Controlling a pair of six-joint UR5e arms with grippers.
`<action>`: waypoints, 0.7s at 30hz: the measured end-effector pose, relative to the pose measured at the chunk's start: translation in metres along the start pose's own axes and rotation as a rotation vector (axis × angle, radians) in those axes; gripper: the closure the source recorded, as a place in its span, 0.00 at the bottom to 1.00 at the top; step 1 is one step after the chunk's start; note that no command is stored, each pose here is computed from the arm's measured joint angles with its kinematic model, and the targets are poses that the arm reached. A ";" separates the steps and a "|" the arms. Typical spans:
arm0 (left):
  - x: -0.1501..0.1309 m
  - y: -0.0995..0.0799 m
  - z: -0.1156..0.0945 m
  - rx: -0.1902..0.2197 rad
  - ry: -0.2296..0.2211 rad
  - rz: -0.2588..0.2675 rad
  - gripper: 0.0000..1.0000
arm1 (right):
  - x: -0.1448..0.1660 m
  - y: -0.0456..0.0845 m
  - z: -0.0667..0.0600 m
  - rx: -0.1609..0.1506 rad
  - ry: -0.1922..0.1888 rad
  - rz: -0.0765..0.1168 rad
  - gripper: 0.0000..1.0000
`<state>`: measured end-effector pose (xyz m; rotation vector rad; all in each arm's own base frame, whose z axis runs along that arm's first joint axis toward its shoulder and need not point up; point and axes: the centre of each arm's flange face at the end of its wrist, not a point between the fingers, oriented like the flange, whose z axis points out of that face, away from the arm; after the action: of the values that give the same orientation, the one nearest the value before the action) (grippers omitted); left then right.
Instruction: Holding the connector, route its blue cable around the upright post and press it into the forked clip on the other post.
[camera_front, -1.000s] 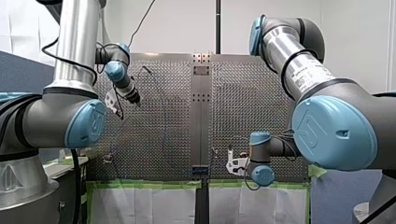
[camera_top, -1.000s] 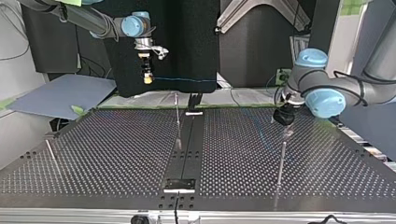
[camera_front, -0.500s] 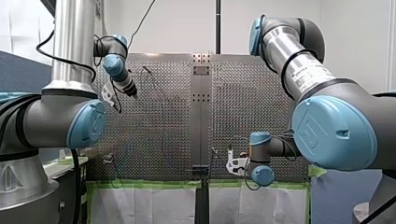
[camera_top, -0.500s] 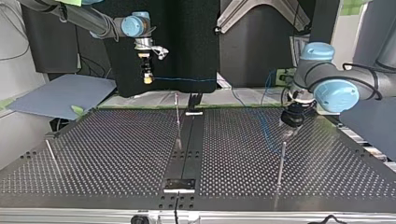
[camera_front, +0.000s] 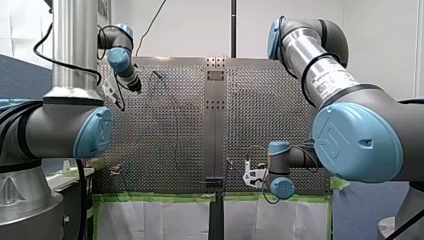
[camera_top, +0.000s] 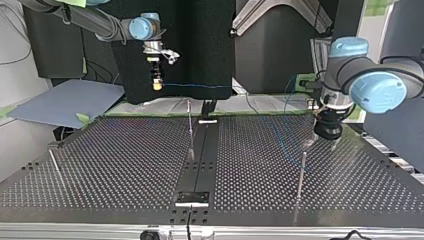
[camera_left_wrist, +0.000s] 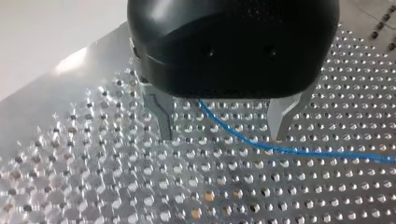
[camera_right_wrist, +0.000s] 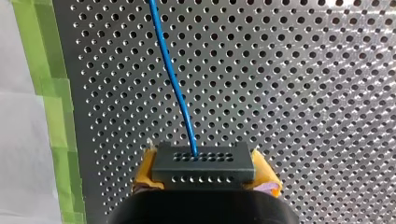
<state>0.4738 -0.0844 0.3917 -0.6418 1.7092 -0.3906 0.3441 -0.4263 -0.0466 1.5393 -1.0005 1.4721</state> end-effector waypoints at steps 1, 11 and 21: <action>-0.001 -0.002 -0.003 0.003 -0.003 0.009 0.00 | 0.000 0.001 0.000 -0.002 0.000 0.000 1.00; -0.025 -0.016 -0.032 0.030 -0.091 0.100 0.00 | 0.003 0.006 0.008 -0.011 0.006 0.001 1.00; -0.060 -0.033 -0.065 0.008 -0.214 0.178 0.00 | 0.003 0.007 0.012 -0.011 -0.016 -0.003 1.00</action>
<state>0.4264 -0.0793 0.4723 -0.5020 1.5449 -0.1963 0.3427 -0.4404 -0.0444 1.5467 -1.0136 1.4516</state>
